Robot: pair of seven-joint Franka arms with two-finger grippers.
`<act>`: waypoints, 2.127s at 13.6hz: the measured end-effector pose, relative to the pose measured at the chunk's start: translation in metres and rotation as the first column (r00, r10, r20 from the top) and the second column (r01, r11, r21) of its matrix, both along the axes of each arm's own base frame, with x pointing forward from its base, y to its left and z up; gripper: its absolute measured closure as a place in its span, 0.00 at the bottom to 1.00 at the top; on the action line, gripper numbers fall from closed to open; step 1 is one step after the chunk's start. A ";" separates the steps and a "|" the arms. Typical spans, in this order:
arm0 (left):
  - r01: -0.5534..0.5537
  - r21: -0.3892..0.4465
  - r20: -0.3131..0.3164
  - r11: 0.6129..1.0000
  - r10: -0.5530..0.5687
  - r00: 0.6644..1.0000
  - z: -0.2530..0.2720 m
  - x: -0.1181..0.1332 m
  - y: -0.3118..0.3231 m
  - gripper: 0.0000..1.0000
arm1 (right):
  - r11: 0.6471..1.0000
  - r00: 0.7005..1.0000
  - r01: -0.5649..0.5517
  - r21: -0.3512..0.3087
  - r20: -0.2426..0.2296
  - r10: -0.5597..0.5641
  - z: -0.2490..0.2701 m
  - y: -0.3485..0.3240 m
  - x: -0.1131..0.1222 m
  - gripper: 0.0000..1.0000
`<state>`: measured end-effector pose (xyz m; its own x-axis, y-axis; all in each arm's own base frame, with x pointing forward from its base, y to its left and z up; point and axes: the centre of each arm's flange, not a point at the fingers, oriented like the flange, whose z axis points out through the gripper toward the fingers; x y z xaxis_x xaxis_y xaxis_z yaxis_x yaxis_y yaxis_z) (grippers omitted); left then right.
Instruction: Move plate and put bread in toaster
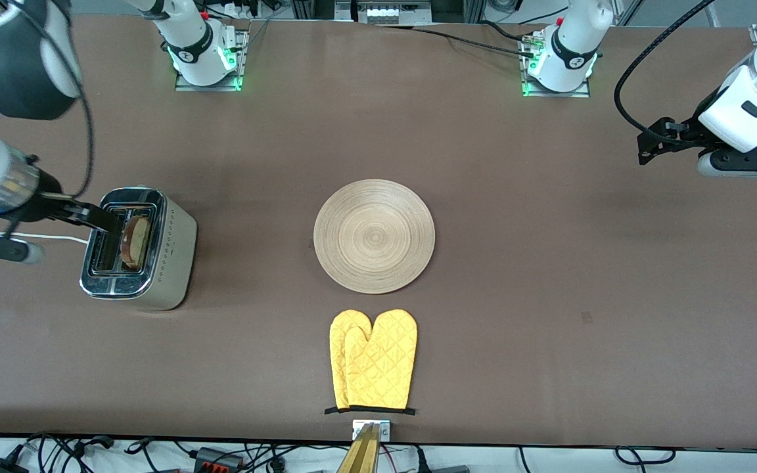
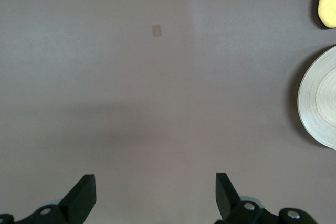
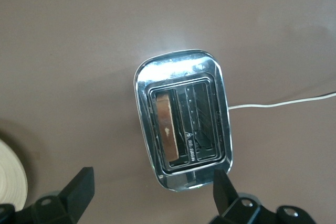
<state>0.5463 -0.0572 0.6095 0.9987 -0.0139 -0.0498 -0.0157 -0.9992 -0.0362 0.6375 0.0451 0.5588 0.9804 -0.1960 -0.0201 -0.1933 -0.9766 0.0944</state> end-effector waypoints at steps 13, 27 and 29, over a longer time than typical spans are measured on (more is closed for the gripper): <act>0.019 0.000 0.007 1.000 -0.019 1.000 0.003 -0.002 -0.011 0.00 | 0.989 0.989 -0.123 0.088 0.093 0.115 0.053 -0.070 -0.010 0.00; -0.023 0.000 0.008 1.000 0.023 1.000 0.002 0.001 0.010 0.00 | 0.987 0.989 -0.134 0.086 0.071 0.128 0.047 -0.075 -0.078 0.00; -0.023 0.000 0.008 1.000 0.023 1.000 0.002 0.001 0.010 0.00 | 0.987 0.990 -0.133 0.089 0.057 0.128 0.040 -0.075 -0.081 0.00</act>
<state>0.5474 -0.0471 0.6114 0.9991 0.0095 -0.0419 0.0080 -0.9993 -0.0360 0.5567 -0.0298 0.5991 0.9977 -0.0658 0.0187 -0.0657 -0.9978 -0.0042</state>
